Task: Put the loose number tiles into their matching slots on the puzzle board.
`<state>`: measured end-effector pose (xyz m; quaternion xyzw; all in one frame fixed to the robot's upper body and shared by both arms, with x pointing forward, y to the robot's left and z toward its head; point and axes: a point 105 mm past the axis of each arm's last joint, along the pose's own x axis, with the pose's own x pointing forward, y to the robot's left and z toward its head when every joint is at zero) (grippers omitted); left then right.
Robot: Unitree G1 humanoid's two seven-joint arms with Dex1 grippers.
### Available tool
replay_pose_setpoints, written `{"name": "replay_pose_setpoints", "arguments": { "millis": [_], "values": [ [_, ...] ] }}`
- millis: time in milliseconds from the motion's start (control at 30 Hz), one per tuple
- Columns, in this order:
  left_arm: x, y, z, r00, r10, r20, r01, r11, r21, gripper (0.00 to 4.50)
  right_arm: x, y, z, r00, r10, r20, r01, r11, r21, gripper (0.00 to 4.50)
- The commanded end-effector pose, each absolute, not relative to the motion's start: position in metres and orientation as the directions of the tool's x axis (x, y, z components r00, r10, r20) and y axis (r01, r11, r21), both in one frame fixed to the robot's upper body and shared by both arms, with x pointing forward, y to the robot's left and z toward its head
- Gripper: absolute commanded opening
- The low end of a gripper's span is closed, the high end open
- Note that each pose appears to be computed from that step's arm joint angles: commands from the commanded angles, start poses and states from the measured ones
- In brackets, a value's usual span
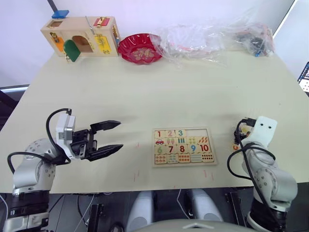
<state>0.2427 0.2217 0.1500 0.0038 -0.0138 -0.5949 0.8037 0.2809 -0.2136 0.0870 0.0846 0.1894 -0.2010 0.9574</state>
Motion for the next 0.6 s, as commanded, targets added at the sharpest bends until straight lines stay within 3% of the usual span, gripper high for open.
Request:
{"name": "replay_pose_setpoints", "arguments": {
  "millis": [33, 233, 300, 433, 600],
  "values": [
    [0.2409, 0.2218, 0.1601, 0.284, -0.959, 0.024, 0.956, 0.285, 0.067, 4.50, 0.2804, -0.2153, 0.0934, 0.851, -0.375, -0.368, 0.433, 0.898, 0.085, 3.10],
    [0.2412, 0.2206, 0.1600, 0.286, -0.958, 0.022, 0.956, 0.287, 0.068, 4.50, 0.2798, -0.2139, 0.0918, 0.849, -0.378, -0.369, 0.436, 0.896, 0.085, 3.10],
    [0.2412, 0.2201, 0.1601, 0.286, -0.958, 0.022, 0.955, 0.287, 0.068, 4.50, 0.2792, -0.2145, 0.0911, 0.849, -0.378, -0.371, 0.436, 0.896, 0.085, 2.54],
    [0.2413, 0.2192, 0.1600, 0.288, -0.957, 0.022, 0.955, 0.289, 0.068, 4.50, 0.2781, -0.2147, 0.0908, 0.850, -0.373, -0.372, 0.431, 0.898, 0.084, 0.86],
    [0.2407, 0.2175, 0.1602, 0.290, -0.957, 0.020, 0.955, 0.290, 0.067, 4.50, 0.2743, -0.2139, 0.0941, 0.873, -0.322, -0.366, 0.370, 0.927, 0.067, 0.86]
  ]
}}
